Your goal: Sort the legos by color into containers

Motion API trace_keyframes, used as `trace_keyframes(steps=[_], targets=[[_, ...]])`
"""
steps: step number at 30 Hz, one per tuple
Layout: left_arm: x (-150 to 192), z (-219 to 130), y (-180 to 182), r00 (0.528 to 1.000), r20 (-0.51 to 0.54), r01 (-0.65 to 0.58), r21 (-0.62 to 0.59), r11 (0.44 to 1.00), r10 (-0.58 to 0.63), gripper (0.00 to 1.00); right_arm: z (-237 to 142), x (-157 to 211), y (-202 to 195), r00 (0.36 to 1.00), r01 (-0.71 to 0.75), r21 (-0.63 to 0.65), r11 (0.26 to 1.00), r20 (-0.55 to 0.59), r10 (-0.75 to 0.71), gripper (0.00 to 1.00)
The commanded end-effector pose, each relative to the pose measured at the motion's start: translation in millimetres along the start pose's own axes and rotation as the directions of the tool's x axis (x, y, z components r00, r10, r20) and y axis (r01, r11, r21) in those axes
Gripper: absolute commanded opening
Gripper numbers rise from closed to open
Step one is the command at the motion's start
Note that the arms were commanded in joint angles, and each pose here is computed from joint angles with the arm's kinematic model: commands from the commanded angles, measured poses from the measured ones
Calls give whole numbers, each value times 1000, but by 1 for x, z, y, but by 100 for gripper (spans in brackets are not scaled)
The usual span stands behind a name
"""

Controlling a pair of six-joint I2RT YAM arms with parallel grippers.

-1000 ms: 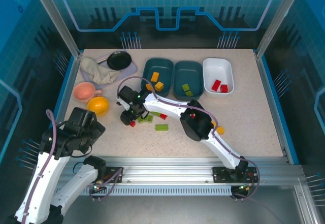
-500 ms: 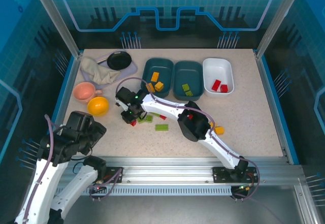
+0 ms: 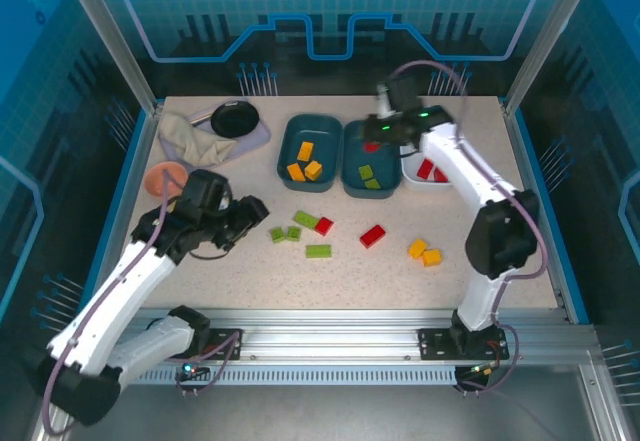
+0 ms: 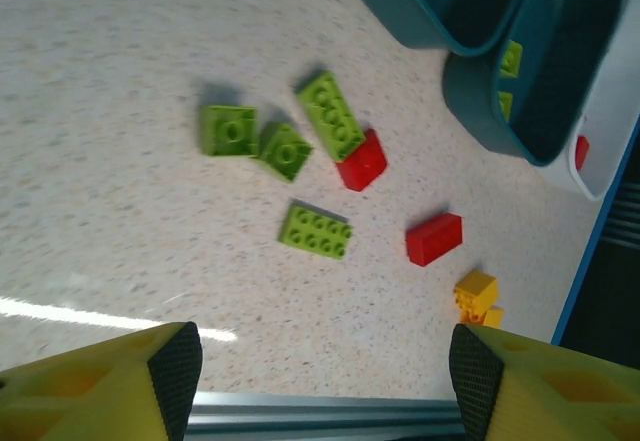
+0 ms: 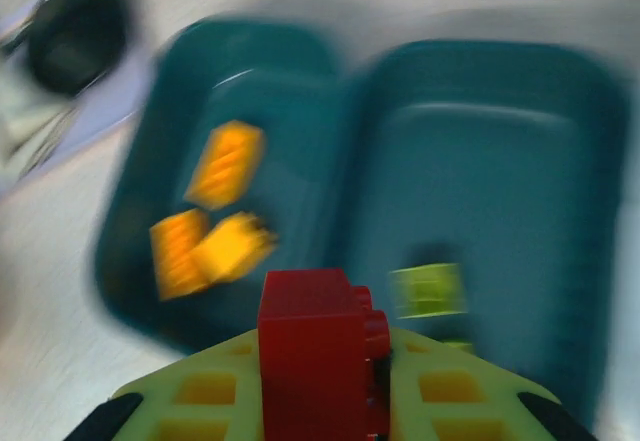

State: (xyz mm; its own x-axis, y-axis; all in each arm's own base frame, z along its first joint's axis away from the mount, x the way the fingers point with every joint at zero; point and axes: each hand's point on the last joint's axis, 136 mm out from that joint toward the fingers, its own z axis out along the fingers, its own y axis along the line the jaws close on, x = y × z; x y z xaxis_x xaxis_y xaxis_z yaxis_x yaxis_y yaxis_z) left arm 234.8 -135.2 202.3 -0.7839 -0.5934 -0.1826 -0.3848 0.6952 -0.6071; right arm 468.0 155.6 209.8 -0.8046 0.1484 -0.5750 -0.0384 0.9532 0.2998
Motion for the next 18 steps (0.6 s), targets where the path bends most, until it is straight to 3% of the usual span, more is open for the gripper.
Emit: trace_keyframes(steps=[1,8,16,18], targets=[[-7,4,-56,995,20,-102,134,986,100,69,17,16,-57,986,-145,80,986,-73,151,12],[2,41,-98,981,-40,-182,133,974,188,69,59,4,-143,951,-259,241,935,-108,291,12],[6,64,-102,974,-71,-209,78,975,215,69,101,5,-163,928,-252,292,922,-197,316,19],[6,66,-102,972,-75,-216,68,974,221,69,104,5,-163,926,-254,291,922,-202,319,25]])
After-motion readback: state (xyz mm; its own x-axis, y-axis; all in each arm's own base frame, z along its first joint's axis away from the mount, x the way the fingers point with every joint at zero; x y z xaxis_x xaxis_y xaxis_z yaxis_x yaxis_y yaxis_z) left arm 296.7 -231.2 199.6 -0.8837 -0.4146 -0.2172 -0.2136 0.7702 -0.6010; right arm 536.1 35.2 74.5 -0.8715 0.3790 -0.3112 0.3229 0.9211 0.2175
